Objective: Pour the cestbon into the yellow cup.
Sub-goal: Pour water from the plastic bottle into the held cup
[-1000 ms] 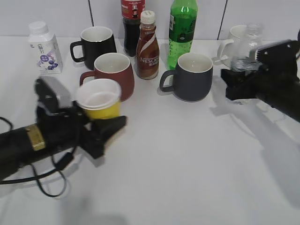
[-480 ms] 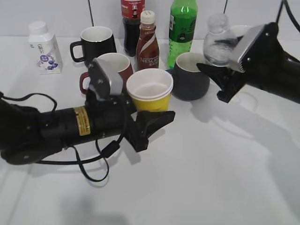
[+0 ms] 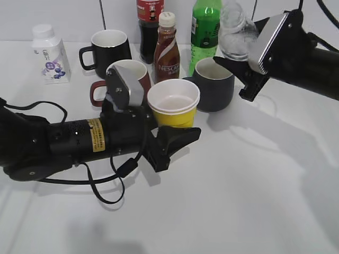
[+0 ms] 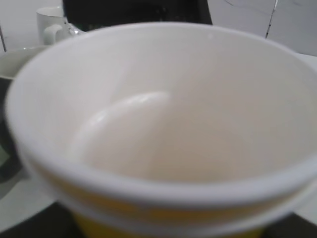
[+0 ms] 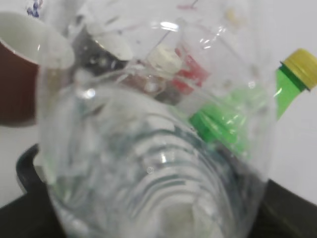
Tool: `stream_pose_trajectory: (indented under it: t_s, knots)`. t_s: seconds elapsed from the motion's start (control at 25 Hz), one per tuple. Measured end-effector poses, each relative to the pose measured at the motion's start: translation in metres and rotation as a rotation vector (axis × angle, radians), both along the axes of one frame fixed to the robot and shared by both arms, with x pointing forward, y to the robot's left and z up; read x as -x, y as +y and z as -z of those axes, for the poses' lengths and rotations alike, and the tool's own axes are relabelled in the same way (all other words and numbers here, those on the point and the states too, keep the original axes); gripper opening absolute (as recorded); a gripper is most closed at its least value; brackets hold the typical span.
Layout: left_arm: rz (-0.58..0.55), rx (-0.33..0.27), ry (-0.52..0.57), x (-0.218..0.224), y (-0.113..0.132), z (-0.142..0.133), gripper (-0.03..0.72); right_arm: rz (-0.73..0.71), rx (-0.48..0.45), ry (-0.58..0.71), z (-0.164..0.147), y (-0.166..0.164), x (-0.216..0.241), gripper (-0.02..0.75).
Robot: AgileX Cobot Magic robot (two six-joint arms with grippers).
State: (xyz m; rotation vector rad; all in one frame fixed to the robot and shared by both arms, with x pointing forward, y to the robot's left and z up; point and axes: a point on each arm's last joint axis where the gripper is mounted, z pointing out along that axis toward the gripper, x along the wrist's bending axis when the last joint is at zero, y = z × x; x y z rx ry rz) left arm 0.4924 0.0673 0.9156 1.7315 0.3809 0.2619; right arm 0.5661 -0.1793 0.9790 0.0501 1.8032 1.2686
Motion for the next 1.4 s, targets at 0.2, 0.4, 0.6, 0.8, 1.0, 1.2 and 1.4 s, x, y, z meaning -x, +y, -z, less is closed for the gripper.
stream_pose_trajectory:
  t_s: [0.2,0.4,0.6,0.8,1.0,1.2,1.4]
  knots:
    - [0.032,-0.042,0.029,-0.002,-0.005,0.0,0.44,-0.008,0.088,-0.09,0.0,0.0,0.0,0.482]
    - [0.031,-0.071,0.027,-0.007,-0.01,-0.003,0.44,-0.022,0.173,-0.178,0.001,0.0,0.0,0.482]
    - [0.027,-0.092,0.009,-0.013,-0.017,-0.008,0.44,-0.037,0.269,-0.279,0.001,0.001,0.001,0.482]
    - [0.045,-0.144,-0.011,-0.01,-0.034,-0.012,0.44,-0.045,0.338,-0.354,0.001,0.001,0.001,0.482]
    - [0.044,-0.153,-0.013,-0.01,-0.037,-0.012,0.44,-0.048,0.372,-0.392,0.001,0.001,0.001,0.482]
    - [0.041,-0.152,-0.016,-0.01,-0.037,-0.015,0.44,-0.047,0.396,-0.418,0.001,0.0,0.001,0.482]
    - [0.038,-0.14,-0.036,-0.009,-0.036,-0.024,0.44,-0.048,0.423,-0.447,0.001,0.0,0.0,0.482]
